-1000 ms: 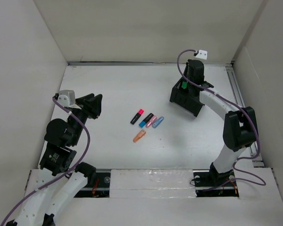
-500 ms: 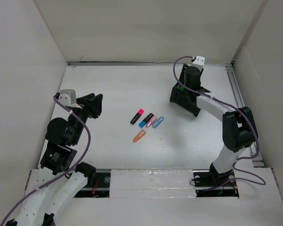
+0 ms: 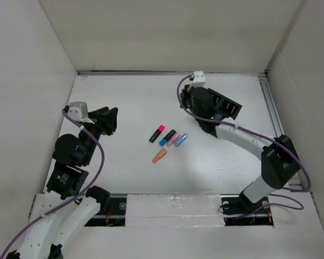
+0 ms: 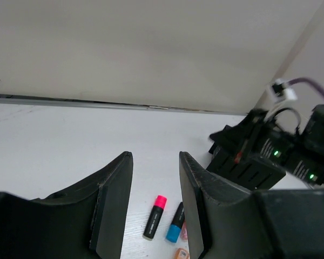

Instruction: Organize the desk

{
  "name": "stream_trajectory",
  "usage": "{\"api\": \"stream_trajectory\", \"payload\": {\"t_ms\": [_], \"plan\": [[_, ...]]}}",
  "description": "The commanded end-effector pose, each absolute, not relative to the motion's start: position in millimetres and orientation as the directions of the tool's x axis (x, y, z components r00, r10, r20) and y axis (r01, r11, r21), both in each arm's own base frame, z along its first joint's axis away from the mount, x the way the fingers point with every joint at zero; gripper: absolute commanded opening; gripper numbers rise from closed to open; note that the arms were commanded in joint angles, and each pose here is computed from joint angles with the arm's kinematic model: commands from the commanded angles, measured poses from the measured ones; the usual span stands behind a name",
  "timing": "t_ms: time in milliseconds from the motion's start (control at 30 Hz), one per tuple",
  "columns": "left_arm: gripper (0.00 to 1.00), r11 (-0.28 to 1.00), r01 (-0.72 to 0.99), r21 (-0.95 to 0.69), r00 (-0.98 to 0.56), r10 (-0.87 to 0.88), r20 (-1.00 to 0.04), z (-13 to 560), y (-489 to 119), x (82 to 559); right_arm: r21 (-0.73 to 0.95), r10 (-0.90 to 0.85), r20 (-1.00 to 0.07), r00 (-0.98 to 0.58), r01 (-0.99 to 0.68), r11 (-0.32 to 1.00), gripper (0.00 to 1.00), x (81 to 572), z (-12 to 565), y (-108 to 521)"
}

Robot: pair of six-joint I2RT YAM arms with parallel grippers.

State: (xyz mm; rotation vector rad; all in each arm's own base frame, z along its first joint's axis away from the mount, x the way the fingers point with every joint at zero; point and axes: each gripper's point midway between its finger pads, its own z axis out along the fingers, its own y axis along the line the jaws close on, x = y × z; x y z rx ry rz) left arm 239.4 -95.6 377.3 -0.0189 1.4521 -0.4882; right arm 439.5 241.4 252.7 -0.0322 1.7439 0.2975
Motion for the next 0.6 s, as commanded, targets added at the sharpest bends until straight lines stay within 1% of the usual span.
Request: {"api": "stream_trajectory", "payload": {"t_ms": [0,67,100,133,167,200,233,267,333,567], "plan": [[0.36,0.902,0.315,-0.295,0.064,-0.33,-0.942,382,-97,242,0.206,0.001,-0.899,-0.437,-0.422,0.883,0.0,393,170,313],[0.36,0.903,0.311,-0.295,0.064,-0.33,-0.942,382,-97,243,0.215,-0.047,-0.873,-0.485,-0.47,0.856,0.01,379,150,330],[0.35,0.903,0.314,-0.295,0.062,-0.329,-0.942,381,-97,243,0.227,-0.074,-0.859,-0.507,-0.506,0.832,0.07,369,140,339],[0.35,0.9,0.321,-0.294,0.065,-0.331,-0.941,383,-98,241,0.229,-0.102,-0.842,-0.529,-0.522,0.822,0.25,363,125,347],[0.35,0.9,0.322,-0.295,0.069,-0.333,-0.94,385,-98,241,0.232,-0.111,-0.832,-0.543,-0.524,0.82,0.39,362,117,348],[0.35,0.902,0.315,-0.297,0.065,-0.332,-0.941,382,-97,242,0.247,-0.132,-0.81,-0.572,-0.536,0.807,0.61,359,105,354],[0.35,0.903,0.312,-0.294,0.067,-0.33,-0.942,382,-96,242,0.244,-0.142,-0.8,-0.583,-0.533,0.81,0.69,359,96,354],[0.35,0.903,0.312,-0.294,0.067,-0.33,-0.942,382,-96,242,0.261,-0.155,-0.786,-0.598,-0.548,0.795,0.73,355,92,358],[0.35,0.9,0.32,-0.295,0.068,-0.332,-0.941,384,-97,241,0.269,-0.166,-0.774,-0.612,-0.553,0.788,0.76,356,88,363],[0.35,0.895,0.333,-0.296,0.069,-0.337,-0.939,385,-99,239,0.29,-0.155,-0.743,-0.651,-0.522,0.802,0.73,369,67,366]]}}
